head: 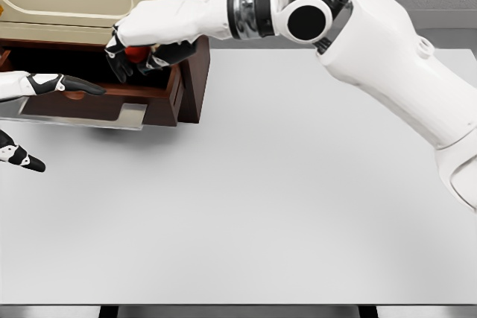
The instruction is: Open the cabinet drawer with left arm, and place a switch into the drawer with right arm
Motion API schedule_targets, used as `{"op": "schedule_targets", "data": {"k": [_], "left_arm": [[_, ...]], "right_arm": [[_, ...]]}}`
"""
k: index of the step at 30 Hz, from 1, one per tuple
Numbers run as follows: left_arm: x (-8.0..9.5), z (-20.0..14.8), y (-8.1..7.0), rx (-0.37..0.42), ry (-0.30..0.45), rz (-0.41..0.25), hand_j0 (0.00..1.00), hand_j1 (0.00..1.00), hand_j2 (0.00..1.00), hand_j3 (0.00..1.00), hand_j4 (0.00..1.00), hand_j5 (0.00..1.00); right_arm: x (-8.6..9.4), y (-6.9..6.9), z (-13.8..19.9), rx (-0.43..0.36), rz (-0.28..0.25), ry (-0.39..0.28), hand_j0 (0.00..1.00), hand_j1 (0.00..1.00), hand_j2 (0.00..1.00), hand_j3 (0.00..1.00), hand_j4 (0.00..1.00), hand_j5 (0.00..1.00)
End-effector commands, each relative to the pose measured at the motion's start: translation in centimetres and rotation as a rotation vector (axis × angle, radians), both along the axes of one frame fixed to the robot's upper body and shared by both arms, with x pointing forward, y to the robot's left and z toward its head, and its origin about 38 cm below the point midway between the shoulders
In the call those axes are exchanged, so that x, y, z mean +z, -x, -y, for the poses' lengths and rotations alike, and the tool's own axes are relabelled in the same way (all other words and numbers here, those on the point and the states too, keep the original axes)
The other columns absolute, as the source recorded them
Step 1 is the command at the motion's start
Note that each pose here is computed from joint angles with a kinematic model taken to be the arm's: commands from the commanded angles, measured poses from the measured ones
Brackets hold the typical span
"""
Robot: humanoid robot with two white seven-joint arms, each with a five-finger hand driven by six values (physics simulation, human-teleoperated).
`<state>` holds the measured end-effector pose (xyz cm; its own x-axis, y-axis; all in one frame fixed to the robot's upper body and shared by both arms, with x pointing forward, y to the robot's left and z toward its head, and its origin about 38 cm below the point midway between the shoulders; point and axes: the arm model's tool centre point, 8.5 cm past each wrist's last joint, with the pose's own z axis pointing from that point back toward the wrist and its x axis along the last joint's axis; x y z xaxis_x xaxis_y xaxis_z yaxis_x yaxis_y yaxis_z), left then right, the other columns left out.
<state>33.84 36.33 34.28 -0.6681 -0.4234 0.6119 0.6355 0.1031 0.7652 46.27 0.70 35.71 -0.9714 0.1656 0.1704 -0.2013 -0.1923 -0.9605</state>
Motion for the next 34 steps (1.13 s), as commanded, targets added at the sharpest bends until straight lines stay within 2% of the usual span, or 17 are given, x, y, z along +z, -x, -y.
{"op": "schedule_targets", "data": {"k": [1, 6, 7, 8, 9, 17, 20, 22, 25, 27, 31, 34], "left_arm": [[0.1, -0.1, 0.0, 0.005, 0.006, -0.002, 1.00, 1.00, 1.00, 1.00, 1.00, 1.00], [0.1, -0.1, 0.0, 0.005, 0.006, -0.002, 1.00, 1.00, 1.00, 1.00, 1.00, 1.00], [0.1, -0.1, 0.0, 0.005, 0.006, -0.002, 1.00, 1.00, 1.00, 1.00, 1.00, 1.00], [0.1, 0.0, 0.0, 0.004, 0.007, -0.002, 1.00, 1.00, 1.00, 1.00, 1.00, 1.00], [0.1, 0.0, 0.0, 0.004, 0.007, -0.002, 1.00, 1.00, 1.00, 1.00, 1.00, 1.00], [0.1, -0.1, 0.0, 0.005, 0.006, -0.002, 1.00, 1.00, 1.00, 1.00, 1.00, 1.00], [0.1, 0.0, 0.0, 0.004, 0.007, -0.003, 1.00, 1.00, 1.00, 1.00, 1.00, 1.00], [0.2, -0.2, 0.0, 0.008, 0.005, -0.001, 1.00, 1.00, 1.00, 1.00, 1.00, 1.00], [0.1, 0.0, 0.0, 0.004, 0.007, -0.003, 1.00, 1.00, 1.00, 1.00, 1.00, 1.00], [0.0, 0.0, 0.0, 0.004, 0.007, -0.005, 1.00, 1.00, 1.00, 1.00, 1.00, 1.00], [0.0, 0.0, 0.0, 0.004, 0.007, -0.006, 1.00, 1.00, 1.00, 1.00, 1.00, 1.00], [-0.1, 0.0, 0.0, 0.003, 0.008, -0.008, 1.00, 1.00, 1.00, 1.00, 1.00, 1.00]], "right_arm": [[-0.3, -0.3, -0.5, -0.005, -0.017, -0.003, 0.43, 0.43, 0.43, 0.43, 0.43, 0.43], [-0.9, -1.0, -1.2, -0.019, -0.038, 0.008, 0.43, 0.43, 0.43, 0.43, 0.43, 0.43], [-1.0, -1.0, -1.4, -0.019, -0.039, 0.008, 0.47, 0.47, 0.47, 0.47, 0.47, 0.47], [-1.1, -1.2, -1.3, -0.028, -0.044, 0.010, 0.64, 0.64, 0.64, 0.64, 0.64, 0.64], [-1.2, -1.5, -1.2, -0.046, -0.049, 0.014, 1.00, 1.00, 1.00, 1.00, 1.00, 1.00], [-1.2, -1.1, -1.6, -0.027, -0.042, 0.015, 1.00, 1.00, 1.00, 1.00, 1.00, 1.00], [-0.7, 0.3, -1.5, 0.062, 0.000, 0.001, 1.00, 1.00, 1.00, 1.00, 1.00, 1.00], [-0.3, 1.4, 1.2, 0.078, 0.041, 0.004, 1.00, 1.00, 1.00, 1.00, 1.00, 1.00], [-0.5, 3.3, 8.0, 0.051, 0.097, 0.048, 1.00, 1.00, 1.00, 1.00, 1.00, 1.00], [-0.7, 3.6, 12.5, 0.042, 0.127, 0.044, 1.00, 1.00, 1.00, 1.00, 1.00, 1.00], [-3.0, 2.8, 24.2, -0.202, 0.077, 0.096, 1.00, 1.00, 1.00, 1.00, 1.00, 1.00], [-5.0, 0.7, 28.8, -0.358, 0.006, 0.074, 1.00, 1.00, 1.00, 1.00, 1.00, 1.00]]}}
